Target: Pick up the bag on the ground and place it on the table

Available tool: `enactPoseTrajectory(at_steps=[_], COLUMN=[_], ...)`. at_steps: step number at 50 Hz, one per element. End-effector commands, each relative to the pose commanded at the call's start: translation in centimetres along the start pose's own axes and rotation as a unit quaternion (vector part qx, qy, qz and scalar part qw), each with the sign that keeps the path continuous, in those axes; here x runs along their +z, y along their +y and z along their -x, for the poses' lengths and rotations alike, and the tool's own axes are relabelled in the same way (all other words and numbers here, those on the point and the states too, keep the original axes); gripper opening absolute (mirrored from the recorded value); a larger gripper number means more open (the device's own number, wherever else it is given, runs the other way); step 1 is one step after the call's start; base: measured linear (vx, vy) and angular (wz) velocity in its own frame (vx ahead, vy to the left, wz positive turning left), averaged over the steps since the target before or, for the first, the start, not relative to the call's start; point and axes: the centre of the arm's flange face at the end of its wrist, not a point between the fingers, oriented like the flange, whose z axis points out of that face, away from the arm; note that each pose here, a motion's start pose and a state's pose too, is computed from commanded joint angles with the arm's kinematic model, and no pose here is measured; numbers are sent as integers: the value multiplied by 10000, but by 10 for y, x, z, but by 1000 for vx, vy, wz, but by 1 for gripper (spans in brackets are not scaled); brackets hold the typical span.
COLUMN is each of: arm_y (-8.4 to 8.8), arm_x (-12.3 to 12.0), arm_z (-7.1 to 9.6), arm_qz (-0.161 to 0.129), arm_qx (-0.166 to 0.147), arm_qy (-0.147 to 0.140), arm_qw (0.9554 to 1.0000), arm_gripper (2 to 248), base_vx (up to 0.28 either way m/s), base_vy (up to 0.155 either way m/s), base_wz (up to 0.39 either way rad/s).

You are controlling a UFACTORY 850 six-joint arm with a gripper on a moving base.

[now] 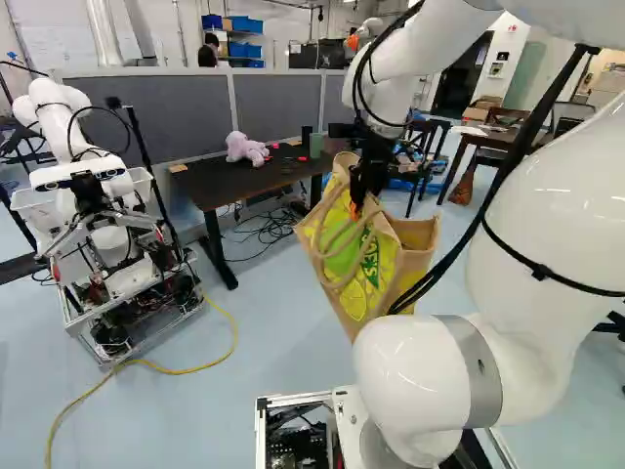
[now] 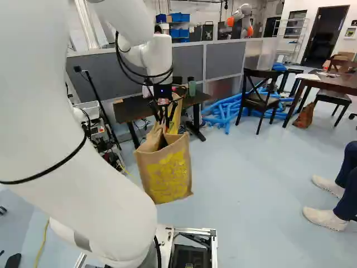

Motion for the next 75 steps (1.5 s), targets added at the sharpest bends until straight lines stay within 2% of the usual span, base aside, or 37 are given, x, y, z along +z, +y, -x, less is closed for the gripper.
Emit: enactPoseTrajectory(at_steps=[11, 29, 63, 75], arm_y=[2, 3, -3, -10], arm_x=[-18, -46, -99, -115], arm_z=[-9, -21, -30, -28], arm_qz=[8, 216, 337, 341], arm_qx=[-37, -230, -365, -416], arm_qy=[-44, -91, -3, 18], arm_qw=[10000, 9995, 9988, 9985], arm_gripper=[26, 26, 26, 26], base_vx=[0, 0, 0, 0], base_vy=[0, 0, 0, 0], base_wz=[0, 0, 0, 0])
